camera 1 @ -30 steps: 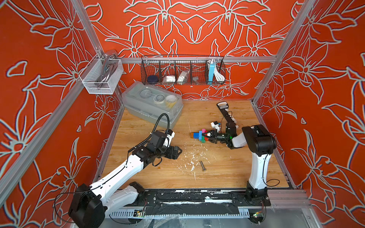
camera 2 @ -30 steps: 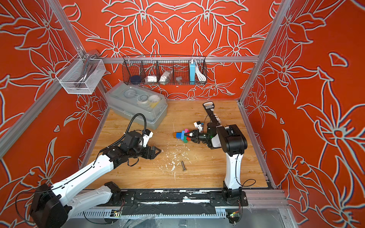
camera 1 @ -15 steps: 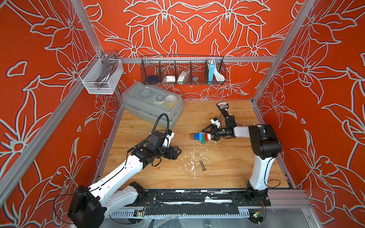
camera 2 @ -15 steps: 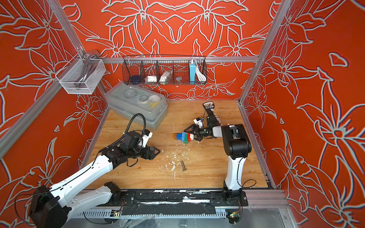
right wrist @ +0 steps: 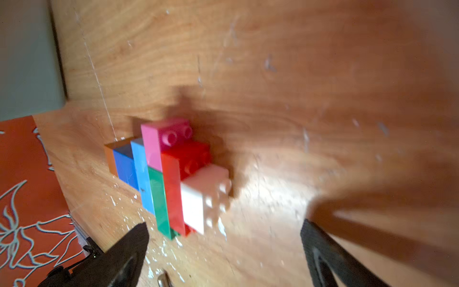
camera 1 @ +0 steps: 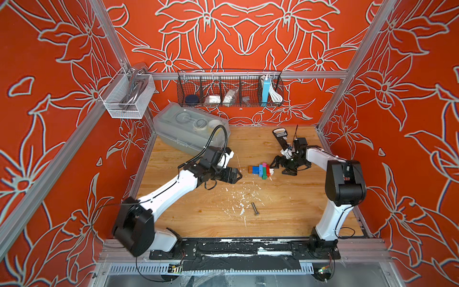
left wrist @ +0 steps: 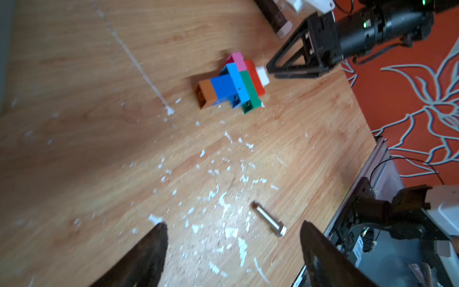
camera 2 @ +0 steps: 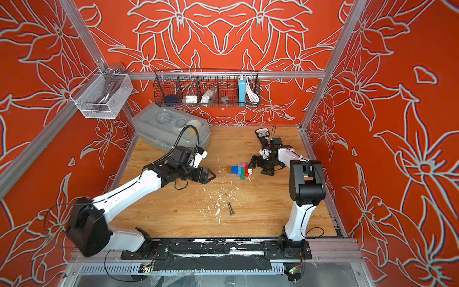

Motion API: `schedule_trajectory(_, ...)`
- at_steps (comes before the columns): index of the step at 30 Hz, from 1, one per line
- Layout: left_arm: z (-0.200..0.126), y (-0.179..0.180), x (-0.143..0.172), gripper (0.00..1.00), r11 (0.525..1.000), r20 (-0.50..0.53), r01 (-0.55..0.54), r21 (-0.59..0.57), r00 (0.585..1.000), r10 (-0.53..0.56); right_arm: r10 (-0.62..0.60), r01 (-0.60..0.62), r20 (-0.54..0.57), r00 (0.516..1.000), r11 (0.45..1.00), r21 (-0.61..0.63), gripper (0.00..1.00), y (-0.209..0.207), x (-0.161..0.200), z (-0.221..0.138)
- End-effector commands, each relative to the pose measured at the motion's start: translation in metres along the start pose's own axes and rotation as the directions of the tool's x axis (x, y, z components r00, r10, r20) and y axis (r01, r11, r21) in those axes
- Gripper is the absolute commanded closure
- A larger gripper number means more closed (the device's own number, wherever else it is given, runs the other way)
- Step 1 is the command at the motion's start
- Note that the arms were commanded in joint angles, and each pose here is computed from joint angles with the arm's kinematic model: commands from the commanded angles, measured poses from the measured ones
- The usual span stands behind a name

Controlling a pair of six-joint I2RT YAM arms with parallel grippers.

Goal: Assemble a spoon with lego
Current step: Adjust the lego brick at the center of the board.

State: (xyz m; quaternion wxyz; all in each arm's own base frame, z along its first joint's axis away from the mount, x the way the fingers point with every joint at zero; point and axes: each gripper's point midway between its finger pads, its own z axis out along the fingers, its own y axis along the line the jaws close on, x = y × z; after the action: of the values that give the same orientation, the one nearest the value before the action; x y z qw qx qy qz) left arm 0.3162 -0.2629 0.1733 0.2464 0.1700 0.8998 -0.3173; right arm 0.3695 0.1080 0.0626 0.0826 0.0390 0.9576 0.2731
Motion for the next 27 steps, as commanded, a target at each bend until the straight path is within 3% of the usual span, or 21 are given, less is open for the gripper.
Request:
schedule_trajectory(1, 0.038, -0.022, -0.027, 0.17, 0.993, -0.046, -0.033, 0.112, 0.998, 0.039, -0.004, -0.010, 0.146, 0.989, 0.995, 0.095, 0.00, 0.002, 0.002, -0.046)
schedule_trajectory(6, 0.104, -0.015, -0.050, 0.18, 0.992, -0.079, -0.044, 0.114, 0.995, 0.053, -0.032, 0.010, 0.240, 0.970, 0.996, 0.092, 0.00, 0.019, 0.023, -0.088)
schedule_trajectory(12, 0.163, 0.009, -0.061, 0.19, 0.997, -0.109, -0.011, 0.076, 0.994, 0.020, -0.044, 0.036, 0.274, 0.961, 0.999, 0.035, 0.00, 0.038, 0.040, -0.111)
schedule_trajectory(19, 0.180, 0.015, -0.055, 0.19, 0.996, -0.125, 0.021, 0.092, 0.992, -0.010, -0.121, 0.100, 0.245, 0.962, 0.990, 0.095, 0.00, 0.039, 0.045, -0.129)
schedule_trajectory(27, 0.171, 0.007, -0.028, 0.19, 0.995, -0.164, 0.038, 0.091, 0.986, -0.023, -0.098, 0.087, 0.231, 0.968, 0.994, 0.059, 0.00, 0.040, 0.041, -0.121)
